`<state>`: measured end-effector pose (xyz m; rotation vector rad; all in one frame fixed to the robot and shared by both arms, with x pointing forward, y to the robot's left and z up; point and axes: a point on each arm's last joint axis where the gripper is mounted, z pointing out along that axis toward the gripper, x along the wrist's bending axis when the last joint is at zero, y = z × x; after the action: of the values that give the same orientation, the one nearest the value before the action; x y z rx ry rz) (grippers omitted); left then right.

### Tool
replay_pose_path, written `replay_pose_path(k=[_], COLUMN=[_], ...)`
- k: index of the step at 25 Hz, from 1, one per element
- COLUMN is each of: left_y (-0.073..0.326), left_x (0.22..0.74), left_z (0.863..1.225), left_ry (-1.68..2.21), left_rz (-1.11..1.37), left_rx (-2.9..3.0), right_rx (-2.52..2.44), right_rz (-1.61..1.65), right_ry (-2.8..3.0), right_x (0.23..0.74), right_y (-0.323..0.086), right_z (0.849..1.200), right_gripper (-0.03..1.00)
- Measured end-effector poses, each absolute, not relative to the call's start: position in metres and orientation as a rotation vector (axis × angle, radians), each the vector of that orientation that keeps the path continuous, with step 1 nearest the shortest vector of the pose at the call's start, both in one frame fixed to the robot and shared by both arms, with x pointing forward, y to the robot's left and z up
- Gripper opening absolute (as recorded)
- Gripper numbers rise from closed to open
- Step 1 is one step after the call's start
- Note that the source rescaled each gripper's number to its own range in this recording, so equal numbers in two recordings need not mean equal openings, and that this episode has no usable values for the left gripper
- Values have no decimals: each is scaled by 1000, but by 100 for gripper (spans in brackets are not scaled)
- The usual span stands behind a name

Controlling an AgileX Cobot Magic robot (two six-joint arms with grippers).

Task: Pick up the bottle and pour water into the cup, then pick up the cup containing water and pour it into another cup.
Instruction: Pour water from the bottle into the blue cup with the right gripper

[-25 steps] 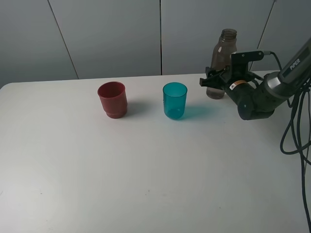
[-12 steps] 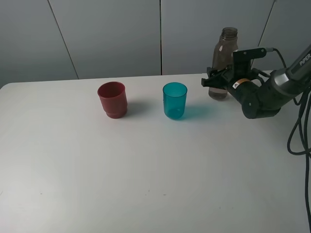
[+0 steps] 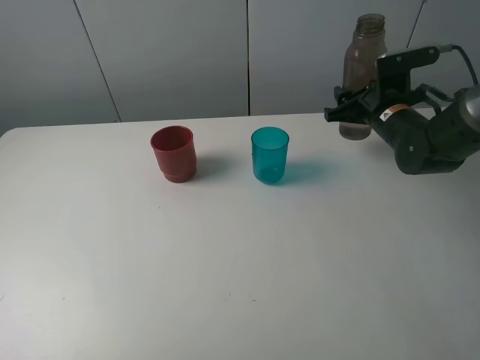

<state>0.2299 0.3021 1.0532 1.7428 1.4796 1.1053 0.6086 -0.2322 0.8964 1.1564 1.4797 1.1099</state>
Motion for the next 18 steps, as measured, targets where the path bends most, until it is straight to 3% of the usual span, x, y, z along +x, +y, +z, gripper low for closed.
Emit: replay_pose_path(k=[11,18], left_y=[302,302], left_x=[230,230], left_z=[1053,1053], left_ry=[1480,1480], left_rz=[1105,1105], left_rx=[1743,1743], right_rx=[938,885], right_rz=[990,888], right_ry=[1648,1704], right_x=[589,587], right_y=[-170,-168], right_z=[901,897], right_gripper=[0,0])
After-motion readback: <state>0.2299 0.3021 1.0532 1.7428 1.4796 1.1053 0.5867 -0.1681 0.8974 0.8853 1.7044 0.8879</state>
